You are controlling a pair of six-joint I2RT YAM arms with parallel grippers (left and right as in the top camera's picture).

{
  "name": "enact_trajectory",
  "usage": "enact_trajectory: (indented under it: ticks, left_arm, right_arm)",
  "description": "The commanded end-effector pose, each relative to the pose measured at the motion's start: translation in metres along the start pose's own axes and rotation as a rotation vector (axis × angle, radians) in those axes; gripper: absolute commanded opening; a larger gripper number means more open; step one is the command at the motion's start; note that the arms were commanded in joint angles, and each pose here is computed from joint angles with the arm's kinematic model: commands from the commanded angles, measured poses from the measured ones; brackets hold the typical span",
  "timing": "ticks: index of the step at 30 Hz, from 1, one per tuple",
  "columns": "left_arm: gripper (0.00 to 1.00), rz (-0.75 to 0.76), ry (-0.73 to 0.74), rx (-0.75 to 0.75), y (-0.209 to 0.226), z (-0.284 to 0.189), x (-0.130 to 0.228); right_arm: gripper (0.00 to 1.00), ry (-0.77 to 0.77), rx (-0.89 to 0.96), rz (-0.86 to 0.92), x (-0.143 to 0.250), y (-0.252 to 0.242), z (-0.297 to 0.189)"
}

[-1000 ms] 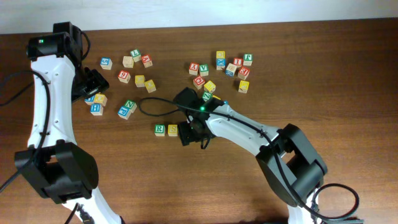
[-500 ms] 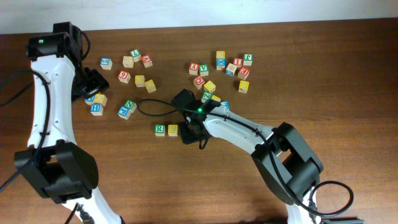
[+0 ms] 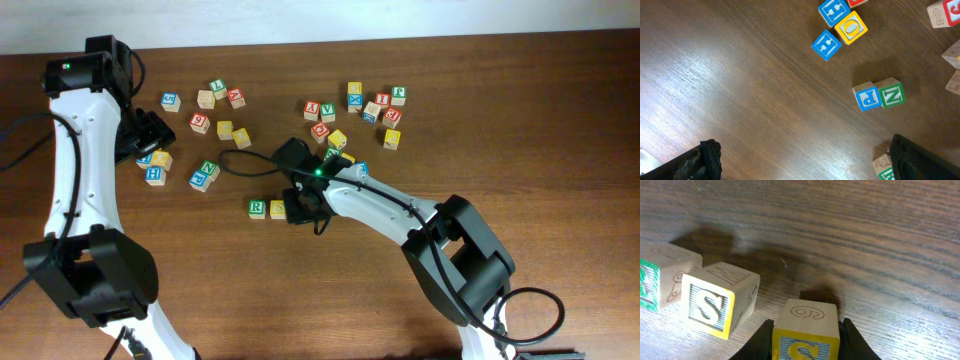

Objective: Spell out RSS
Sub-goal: 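Lower the held S block to the right of the first S block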

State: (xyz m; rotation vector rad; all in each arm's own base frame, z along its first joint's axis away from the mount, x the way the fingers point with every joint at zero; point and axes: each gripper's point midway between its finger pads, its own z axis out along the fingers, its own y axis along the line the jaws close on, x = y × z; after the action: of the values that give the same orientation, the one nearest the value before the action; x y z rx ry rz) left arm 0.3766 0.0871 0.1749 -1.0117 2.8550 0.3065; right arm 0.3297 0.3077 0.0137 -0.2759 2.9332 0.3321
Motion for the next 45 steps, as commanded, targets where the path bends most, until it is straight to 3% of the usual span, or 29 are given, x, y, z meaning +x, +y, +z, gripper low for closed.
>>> enact_trajectory:
  ticks: [1, 18, 22, 45]
  left_arm:
    - [0.99, -0.023, -0.017, 0.005, 0.003, -0.006, -0.002]
    - [0.99, -0.023, -0.018, 0.004, 0.003, -0.006, -0.002]
    - [0.99, -0.023, -0.018, 0.005, 0.003, -0.006, -0.002]
    - [0.99, -0.023, -0.018, 0.004, 0.003, -0.006, -0.002]
  right_arm:
    - [0.25, -0.047, 0.04, 0.007, -0.012, -0.003, -0.001]
    - [0.25, -0.067, 0.11, 0.02, -0.014, -0.016, -0.002]
    - [0.3, -0.067, 0.11, 0.02, -0.014, -0.016, -0.002]
    - [0.25, -0.064, 0.075, 0.111, -0.016, -0.015, -0.001]
